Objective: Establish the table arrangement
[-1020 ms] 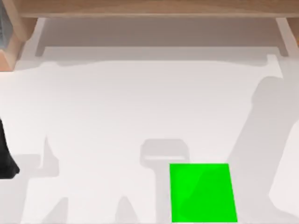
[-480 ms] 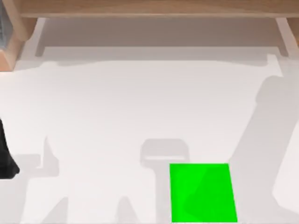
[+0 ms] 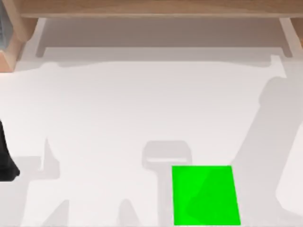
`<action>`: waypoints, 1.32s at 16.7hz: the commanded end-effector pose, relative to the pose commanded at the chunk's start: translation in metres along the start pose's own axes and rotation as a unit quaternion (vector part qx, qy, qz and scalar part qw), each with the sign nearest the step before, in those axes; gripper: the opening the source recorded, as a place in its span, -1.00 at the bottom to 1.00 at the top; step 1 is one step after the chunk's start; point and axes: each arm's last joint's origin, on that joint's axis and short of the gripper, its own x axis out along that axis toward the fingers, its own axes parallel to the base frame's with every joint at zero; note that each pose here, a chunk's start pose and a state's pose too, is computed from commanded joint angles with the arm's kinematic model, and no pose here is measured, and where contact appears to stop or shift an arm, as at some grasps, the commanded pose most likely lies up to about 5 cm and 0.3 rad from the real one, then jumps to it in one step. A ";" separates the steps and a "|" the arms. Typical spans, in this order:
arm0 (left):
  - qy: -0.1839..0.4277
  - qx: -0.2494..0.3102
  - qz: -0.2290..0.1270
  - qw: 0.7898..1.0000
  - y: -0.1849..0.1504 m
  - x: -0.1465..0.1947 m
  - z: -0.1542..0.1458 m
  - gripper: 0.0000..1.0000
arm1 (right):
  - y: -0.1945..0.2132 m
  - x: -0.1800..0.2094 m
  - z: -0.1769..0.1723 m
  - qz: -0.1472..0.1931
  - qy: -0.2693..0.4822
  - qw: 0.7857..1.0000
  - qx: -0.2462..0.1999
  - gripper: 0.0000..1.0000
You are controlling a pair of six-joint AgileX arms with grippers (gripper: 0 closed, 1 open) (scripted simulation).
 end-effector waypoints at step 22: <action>0.000 0.000 0.000 1.000 0.000 0.000 0.000 1.00 | 0.077 -0.160 -0.031 -0.032 -0.120 0.986 0.109 -1.00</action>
